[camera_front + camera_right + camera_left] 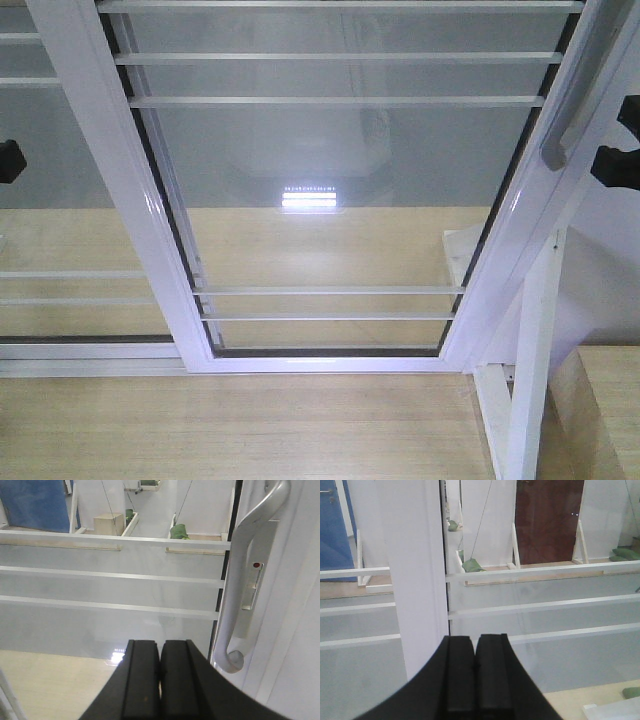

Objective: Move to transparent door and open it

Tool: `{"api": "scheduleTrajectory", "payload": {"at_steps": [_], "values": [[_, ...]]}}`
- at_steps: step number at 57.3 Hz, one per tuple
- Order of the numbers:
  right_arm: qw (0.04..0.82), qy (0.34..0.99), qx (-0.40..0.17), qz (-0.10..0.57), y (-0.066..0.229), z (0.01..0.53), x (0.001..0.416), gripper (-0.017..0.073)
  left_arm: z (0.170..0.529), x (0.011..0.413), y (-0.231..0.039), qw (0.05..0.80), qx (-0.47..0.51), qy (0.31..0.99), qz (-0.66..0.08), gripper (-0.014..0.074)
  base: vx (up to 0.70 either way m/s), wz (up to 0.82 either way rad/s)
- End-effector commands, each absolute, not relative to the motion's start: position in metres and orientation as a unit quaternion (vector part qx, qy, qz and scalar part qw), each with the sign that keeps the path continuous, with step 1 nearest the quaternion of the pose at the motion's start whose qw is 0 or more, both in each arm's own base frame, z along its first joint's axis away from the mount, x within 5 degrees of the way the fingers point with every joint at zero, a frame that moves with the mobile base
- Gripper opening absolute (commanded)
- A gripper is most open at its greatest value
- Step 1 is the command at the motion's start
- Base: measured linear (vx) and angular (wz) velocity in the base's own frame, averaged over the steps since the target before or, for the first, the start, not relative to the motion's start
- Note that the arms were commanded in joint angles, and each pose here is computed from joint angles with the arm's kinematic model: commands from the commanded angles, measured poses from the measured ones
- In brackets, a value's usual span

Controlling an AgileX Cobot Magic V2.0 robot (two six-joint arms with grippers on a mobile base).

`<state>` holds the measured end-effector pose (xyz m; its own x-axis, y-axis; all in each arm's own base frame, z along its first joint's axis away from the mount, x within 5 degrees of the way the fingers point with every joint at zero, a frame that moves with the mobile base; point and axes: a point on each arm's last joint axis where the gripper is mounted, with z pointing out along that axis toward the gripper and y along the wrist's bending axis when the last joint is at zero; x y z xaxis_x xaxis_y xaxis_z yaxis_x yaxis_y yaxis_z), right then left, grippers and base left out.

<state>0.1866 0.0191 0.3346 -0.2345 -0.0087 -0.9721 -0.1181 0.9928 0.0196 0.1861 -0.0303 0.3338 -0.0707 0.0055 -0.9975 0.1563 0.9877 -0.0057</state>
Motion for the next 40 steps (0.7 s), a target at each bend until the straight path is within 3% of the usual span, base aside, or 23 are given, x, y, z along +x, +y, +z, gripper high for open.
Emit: {"api": "scheduleTrajectory", "payload": {"at_steps": [1, 8, 15, 23, 40], "values": [[0.665, 0.745, -0.034, 0.03, 0.016, 0.355, 0.188, 0.0271, 0.355, 0.185, -0.03, 0.724, 0.049, 0.685, -0.061, 0.0181, 0.0, 0.0], [0.671, 0.741, -0.033, 0.029, 0.015, 0.357, 0.187, 0.0469, 0.355, 0.185, -0.03, 0.724, 0.049, 0.686, -0.061, 0.0341, 0.0, 0.0], [0.68, 0.732, -0.029, 0.027, 0.015, 0.359, 0.187, 0.0589, 0.355, 0.185, -0.03, 0.724, 0.049, 0.685, -0.061, 0.0479, 0.0, 0.0], [0.691, 0.722, -0.025, 0.019, 0.013, 0.361, 0.19, 0.0589, 0.355, 0.185, -0.03, 0.724, 0.049, 0.685, -0.061, 0.0556, 0.0, 0.0], [0.698, 0.714, 0.041, -0.043, -0.019, 0.352, 0.214, 0.0544, 0.355, 0.185, -0.03, 0.724, 0.049, 0.686, -0.061, 0.0559, 0.0, 0.0]]}}
